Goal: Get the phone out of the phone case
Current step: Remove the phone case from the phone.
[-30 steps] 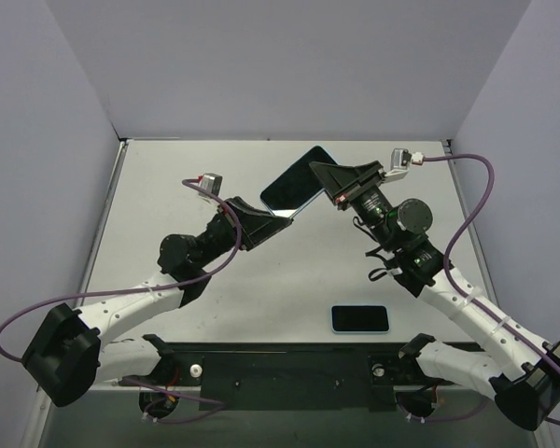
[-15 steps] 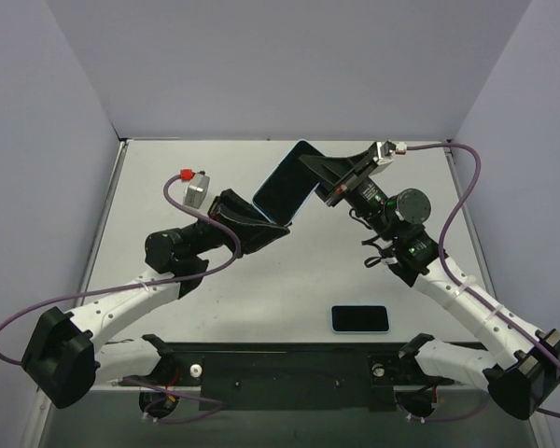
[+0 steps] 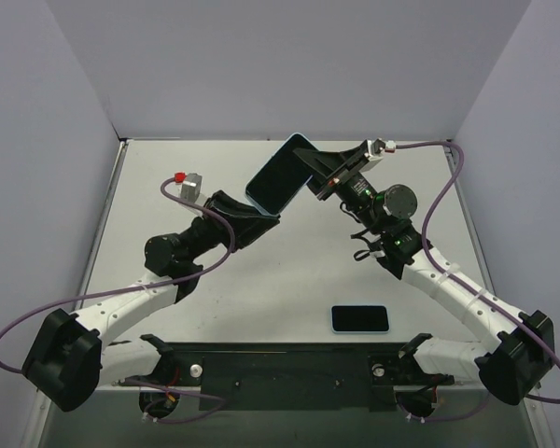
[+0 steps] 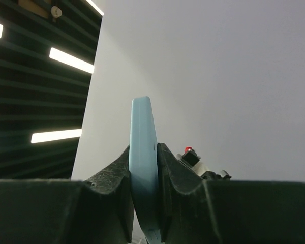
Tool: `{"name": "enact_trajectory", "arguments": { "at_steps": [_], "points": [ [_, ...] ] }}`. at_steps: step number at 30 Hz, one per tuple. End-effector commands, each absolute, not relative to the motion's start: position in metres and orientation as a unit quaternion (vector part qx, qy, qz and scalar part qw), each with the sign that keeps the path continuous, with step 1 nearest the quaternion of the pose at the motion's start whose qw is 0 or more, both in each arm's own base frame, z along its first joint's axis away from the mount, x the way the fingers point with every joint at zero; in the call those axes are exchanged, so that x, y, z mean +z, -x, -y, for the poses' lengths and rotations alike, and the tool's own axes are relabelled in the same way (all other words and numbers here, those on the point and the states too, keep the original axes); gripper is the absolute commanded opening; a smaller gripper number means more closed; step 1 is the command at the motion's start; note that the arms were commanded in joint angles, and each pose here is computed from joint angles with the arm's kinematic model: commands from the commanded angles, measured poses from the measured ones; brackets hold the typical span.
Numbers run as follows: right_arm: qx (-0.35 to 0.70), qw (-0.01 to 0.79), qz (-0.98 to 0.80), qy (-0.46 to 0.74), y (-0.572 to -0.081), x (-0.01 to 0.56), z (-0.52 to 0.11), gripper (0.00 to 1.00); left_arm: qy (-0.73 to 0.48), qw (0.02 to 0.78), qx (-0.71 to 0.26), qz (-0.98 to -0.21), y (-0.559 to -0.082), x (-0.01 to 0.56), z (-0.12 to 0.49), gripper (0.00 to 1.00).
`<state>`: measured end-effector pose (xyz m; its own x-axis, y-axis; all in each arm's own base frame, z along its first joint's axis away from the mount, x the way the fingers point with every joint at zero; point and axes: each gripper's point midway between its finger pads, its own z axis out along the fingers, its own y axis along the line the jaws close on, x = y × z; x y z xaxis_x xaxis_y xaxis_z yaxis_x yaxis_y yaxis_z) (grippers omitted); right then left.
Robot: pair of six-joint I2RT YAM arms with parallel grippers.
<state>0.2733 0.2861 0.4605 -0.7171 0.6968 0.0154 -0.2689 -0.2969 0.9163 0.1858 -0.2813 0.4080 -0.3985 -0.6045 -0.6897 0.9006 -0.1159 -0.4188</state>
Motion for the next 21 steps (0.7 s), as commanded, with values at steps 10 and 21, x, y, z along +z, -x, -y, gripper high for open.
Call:
{"name": "enact_trajectory", "arguments": {
  "at_steps": [10,21],
  "points": [
    [0.871,0.326,-0.35,-0.107,-0.213,0.548,-0.244,0.0,0.016,0.411,-0.725,-0.553,-0.242,0.364,0.286,0.1],
    [0.75,0.43,-0.489,-0.117,-0.261,0.487,-0.237,0.0,-0.174,0.448,-0.66,-0.577,-0.162,0.358,0.269,0.77]
  ]
}}
